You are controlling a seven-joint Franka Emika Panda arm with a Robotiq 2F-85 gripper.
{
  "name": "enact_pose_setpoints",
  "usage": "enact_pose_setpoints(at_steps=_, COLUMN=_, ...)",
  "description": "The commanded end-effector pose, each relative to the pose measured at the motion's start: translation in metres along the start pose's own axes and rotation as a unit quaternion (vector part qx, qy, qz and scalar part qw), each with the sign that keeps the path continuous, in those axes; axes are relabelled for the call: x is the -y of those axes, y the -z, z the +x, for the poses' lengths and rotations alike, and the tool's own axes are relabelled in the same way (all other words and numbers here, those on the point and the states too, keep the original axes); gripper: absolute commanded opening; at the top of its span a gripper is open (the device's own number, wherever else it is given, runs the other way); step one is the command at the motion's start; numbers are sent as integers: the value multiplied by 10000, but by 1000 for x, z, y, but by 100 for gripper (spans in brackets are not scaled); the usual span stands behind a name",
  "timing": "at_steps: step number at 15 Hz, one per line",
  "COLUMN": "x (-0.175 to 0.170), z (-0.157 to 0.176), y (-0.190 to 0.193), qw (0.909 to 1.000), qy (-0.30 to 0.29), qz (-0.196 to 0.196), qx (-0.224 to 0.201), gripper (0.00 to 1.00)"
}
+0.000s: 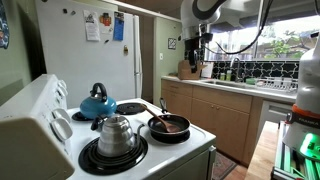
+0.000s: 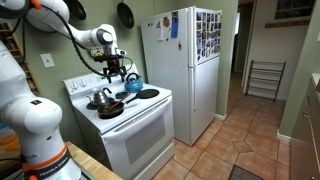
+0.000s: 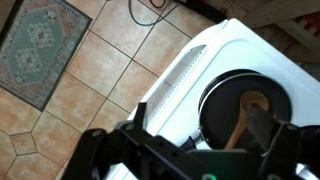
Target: Use the wooden spoon to stir the black pan
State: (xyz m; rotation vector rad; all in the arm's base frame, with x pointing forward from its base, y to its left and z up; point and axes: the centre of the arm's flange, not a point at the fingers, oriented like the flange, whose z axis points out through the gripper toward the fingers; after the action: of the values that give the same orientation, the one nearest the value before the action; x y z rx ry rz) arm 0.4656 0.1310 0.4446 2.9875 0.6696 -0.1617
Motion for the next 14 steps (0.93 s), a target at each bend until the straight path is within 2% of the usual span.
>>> enact_pose_setpoints(at_steps=1, x=3, z=68, y=-17, qw=9996, qy=57, qz=288, qx=59, gripper=100)
enact_pose_setpoints(at_steps=4, x=2, z=99, y=-18, qw=9992, qy=242, qz=312, qx=-57, gripper=100)
enact_pose_setpoints(at_steps=5, x=4, z=72, y=-24, qw=9996, qy=117, qz=252, qx=25, gripper=100)
enact_pose_setpoints(at_steps=8, x=2, z=91, y=-22, qw=9995, qy=163, qz=281, qx=-44, gripper=100)
enact_pose_setpoints(at_steps=14, x=3, z=94, y=-20, qw=9994, qy=179, qz=280, qx=-71, gripper=100)
